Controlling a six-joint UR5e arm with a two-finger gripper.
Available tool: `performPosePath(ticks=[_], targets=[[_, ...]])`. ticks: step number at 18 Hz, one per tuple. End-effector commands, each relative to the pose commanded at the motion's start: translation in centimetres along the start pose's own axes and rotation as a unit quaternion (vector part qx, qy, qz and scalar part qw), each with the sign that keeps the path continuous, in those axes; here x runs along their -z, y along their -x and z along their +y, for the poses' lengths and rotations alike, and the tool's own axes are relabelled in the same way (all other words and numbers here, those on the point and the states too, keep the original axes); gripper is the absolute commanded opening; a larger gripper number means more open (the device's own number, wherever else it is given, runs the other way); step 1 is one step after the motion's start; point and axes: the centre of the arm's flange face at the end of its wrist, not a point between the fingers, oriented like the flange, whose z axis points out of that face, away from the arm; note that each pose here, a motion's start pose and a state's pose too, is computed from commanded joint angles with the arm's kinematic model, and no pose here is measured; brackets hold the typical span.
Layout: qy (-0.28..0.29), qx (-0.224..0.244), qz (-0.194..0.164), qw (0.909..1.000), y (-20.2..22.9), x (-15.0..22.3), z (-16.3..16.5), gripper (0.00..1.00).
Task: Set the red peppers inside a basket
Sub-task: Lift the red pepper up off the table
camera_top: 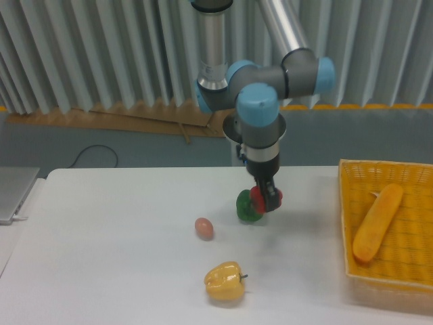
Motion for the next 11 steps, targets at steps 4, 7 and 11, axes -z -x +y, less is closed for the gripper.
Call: performPosePath(ticks=[4, 7, 11], targets=[[-0.013, -0.014, 0.009, 0.9998, -1.8, 2.3, 2.8, 0.55], [-0.027, -0.004, 0.014, 0.9995, -2.1, 3.3, 4.6, 0.55], [-0.034, -0.046, 0.016, 0.9983, -1.6, 2.9, 10.5, 0.55]])
